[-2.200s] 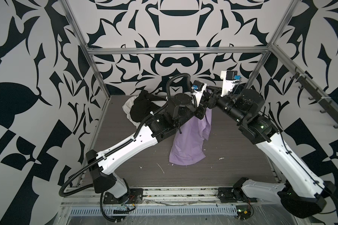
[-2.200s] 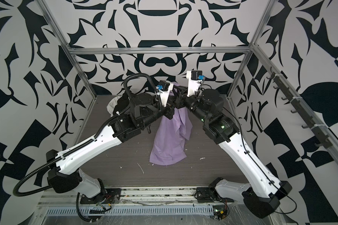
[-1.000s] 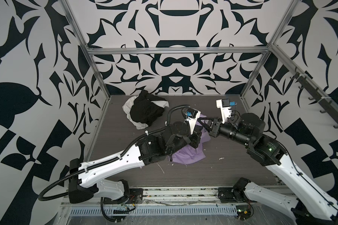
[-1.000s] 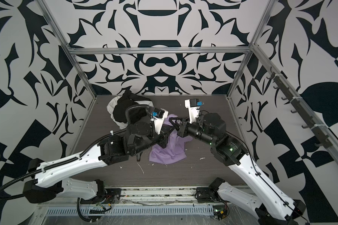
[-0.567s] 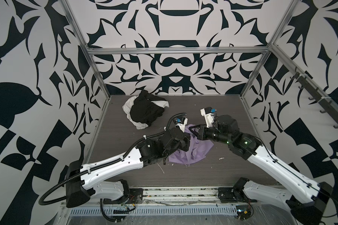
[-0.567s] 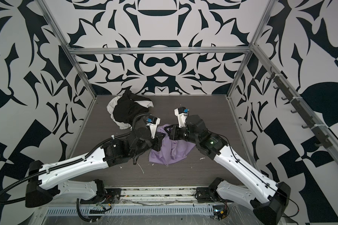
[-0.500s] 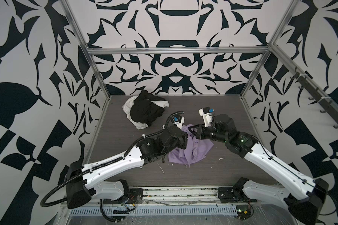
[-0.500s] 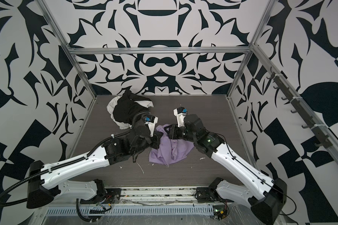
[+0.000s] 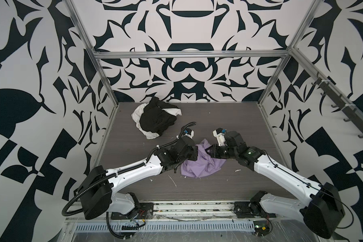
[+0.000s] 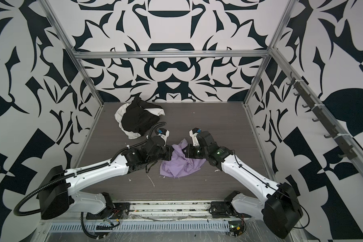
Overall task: Pick out a specific cloth from the pile
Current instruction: 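Carry the lavender shirt toward the robot with both grippers and lower it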
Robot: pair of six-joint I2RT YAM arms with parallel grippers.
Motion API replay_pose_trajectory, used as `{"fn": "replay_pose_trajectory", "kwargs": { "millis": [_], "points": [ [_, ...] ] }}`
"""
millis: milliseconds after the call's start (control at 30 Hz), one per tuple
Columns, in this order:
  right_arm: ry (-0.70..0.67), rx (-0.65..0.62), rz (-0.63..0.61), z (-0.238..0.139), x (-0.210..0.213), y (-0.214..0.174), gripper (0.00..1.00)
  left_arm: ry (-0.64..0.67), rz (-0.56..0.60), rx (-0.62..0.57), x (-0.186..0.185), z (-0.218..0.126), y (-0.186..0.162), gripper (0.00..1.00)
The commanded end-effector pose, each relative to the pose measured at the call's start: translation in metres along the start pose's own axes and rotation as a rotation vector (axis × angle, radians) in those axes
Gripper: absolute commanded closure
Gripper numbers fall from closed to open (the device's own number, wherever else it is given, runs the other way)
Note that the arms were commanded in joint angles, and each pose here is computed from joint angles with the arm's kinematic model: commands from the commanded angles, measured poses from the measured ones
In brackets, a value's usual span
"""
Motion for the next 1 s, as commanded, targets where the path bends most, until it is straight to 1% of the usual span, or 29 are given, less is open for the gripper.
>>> {"fn": "replay_pose_trajectory", "kwargs": {
  "millis": [0,100,167,300,367,400,667,700,800,967],
  "points": [
    [-0.002,-0.016,-0.001,0.002,-0.008,-0.001,1.00,-0.067,-0.005,0.002,-0.009,0.010,0.005,1.00],
    [-0.041,-0.002,0.026,0.009,-0.027,-0.007,1.00,-0.108,0.035,0.049,-0.012,0.024,0.001,1.00],
    [-0.062,0.011,0.053,0.012,-0.039,-0.010,1.00,-0.136,0.041,0.086,-0.013,0.032,-0.002,1.00],
    [-0.095,0.023,0.086,0.016,-0.057,-0.015,1.00,-0.151,0.075,0.128,-0.014,0.038,-0.006,0.93],
    [-0.111,0.022,0.089,0.019,-0.064,-0.019,1.00,-0.160,0.090,0.123,-0.015,0.035,-0.005,0.87],
    [-0.121,0.025,0.089,0.020,-0.068,-0.021,1.00,-0.162,0.096,0.117,-0.015,0.032,-0.003,0.82],
    [-0.163,0.062,0.135,0.031,-0.095,-0.037,1.00,-0.177,0.125,0.062,-0.021,-0.002,0.014,0.32],
    [-0.165,0.066,0.140,0.032,-0.097,-0.039,1.00,-0.183,0.129,0.052,-0.023,-0.005,0.017,0.27],
    [-0.173,0.076,0.160,0.035,-0.102,-0.045,1.00,-0.220,0.151,0.041,-0.035,-0.009,0.024,0.22],
    [-0.183,0.079,0.192,0.034,-0.109,-0.054,1.00,-0.282,0.176,0.089,-0.051,0.008,0.021,0.21]
  ]
}}
Point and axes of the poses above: each gripper's point midway between its finger pads, its own z axis out along the fingers, its own x axis along the line the jaws close on, y = z × x, the point moved 8 cm from there along -z, back along the fingers, and after that the axes turned 2 degrees about z, right-handed, at the moved point
